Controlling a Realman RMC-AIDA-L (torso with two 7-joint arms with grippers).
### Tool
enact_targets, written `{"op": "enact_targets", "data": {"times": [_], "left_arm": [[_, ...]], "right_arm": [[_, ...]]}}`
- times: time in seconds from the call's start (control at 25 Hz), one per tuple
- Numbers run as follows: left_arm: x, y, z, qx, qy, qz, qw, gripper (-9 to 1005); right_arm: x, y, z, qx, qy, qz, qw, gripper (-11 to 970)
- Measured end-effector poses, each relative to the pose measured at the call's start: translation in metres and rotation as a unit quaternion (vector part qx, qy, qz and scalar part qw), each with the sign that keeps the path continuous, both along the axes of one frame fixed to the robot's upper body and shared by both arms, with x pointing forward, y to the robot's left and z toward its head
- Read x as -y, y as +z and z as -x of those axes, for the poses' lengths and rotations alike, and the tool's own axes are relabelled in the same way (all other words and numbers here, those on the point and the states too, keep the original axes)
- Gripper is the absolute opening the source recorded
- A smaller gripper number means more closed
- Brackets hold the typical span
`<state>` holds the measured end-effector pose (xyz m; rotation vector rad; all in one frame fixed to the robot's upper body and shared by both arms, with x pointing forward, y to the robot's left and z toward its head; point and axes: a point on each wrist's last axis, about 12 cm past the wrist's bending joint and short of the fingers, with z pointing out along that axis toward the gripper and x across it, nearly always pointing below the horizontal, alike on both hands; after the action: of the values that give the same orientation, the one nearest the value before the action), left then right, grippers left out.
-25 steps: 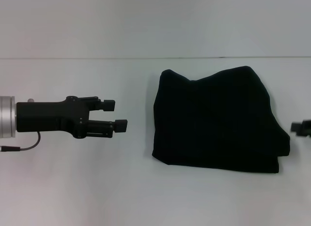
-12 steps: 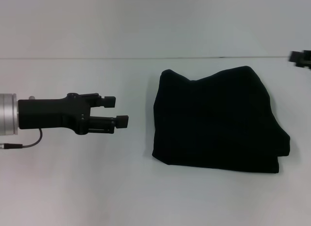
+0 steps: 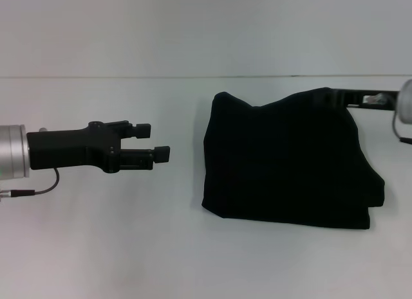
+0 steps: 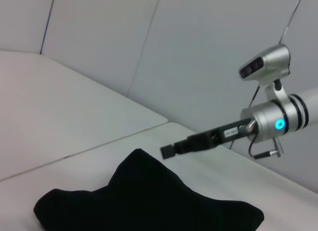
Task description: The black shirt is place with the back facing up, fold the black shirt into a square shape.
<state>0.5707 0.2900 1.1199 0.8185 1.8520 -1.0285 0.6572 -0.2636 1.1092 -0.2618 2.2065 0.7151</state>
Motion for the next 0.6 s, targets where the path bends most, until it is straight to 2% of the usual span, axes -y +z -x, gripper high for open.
{"op": "enact_targets", "data": {"times": [0.16,0.6], "left_arm": [[0.001,0.000,-0.002,0.000,0.002,-0.002,1.000,867],[0.008,-0.006,-0.008,-0.003,0.023,-0.002,1.000,866]], "right_arm": [[-0.017,-0.010,-0.005,0.005,-0.006,0.046,0.999,-1],[-0.045,-0.035,-0.010,0.025,-0.031,0.159,0.986,-2]]}}
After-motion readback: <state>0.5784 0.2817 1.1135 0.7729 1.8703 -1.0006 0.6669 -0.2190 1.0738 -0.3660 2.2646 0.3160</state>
